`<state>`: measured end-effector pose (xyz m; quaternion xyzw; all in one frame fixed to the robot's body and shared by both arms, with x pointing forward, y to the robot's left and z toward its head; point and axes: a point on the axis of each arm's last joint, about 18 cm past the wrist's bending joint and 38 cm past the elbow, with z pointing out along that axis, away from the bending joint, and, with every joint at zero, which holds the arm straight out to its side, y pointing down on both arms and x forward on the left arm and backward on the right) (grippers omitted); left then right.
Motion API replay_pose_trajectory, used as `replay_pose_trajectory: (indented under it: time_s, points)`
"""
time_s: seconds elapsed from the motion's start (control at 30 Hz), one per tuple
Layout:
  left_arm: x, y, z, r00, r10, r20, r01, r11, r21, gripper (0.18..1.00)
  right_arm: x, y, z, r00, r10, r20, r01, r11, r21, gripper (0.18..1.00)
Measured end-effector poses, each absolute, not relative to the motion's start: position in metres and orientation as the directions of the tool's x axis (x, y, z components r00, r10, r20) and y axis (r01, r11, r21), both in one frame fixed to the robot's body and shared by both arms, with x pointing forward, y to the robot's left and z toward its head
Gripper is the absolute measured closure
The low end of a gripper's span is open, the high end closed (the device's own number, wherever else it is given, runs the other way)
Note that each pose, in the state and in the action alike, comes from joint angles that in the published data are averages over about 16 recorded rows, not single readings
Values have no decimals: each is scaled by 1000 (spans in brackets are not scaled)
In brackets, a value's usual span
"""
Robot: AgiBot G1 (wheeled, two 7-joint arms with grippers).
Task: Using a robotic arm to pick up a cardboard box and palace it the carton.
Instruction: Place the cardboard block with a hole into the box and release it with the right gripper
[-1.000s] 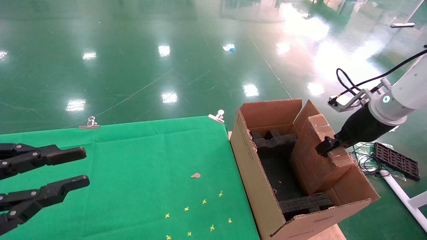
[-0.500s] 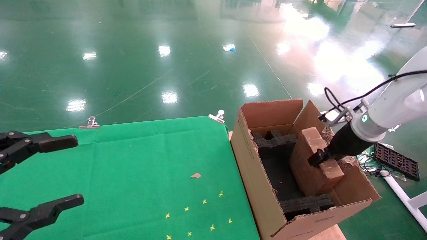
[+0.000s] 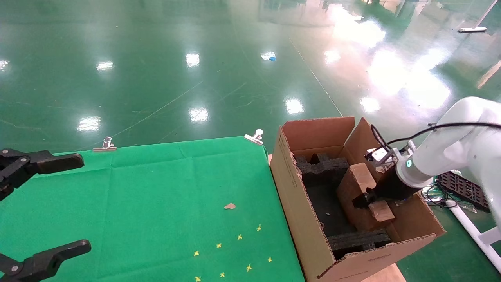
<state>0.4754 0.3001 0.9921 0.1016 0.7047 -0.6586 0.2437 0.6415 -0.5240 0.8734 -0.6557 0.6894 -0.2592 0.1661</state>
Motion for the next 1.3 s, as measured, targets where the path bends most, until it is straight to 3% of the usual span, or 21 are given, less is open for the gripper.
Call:
replay_pose_trajectory:
  time_s: [0.33,0.7,0.9,1.3]
  points:
    - [475,300,992,-861,-178,-477,464,112,-879,189,646,-529,863,-94,-987,129,-802,-2,-598,870]
    - [475,300,992,-861,-178,-477,464,112,-879,184,644,-532,868,-99,-986,137,-804,-2,-595,818]
    - [475,300,992,-861,-178,-477,464,112,-879,184,644,-532,870,-99,-985,140,-806,-4,-592,737]
    - [475,300,992,-861,-178,-477,464,112,-879,184,647,-525,889,-77,-988,137,-794,-23,-608,481]
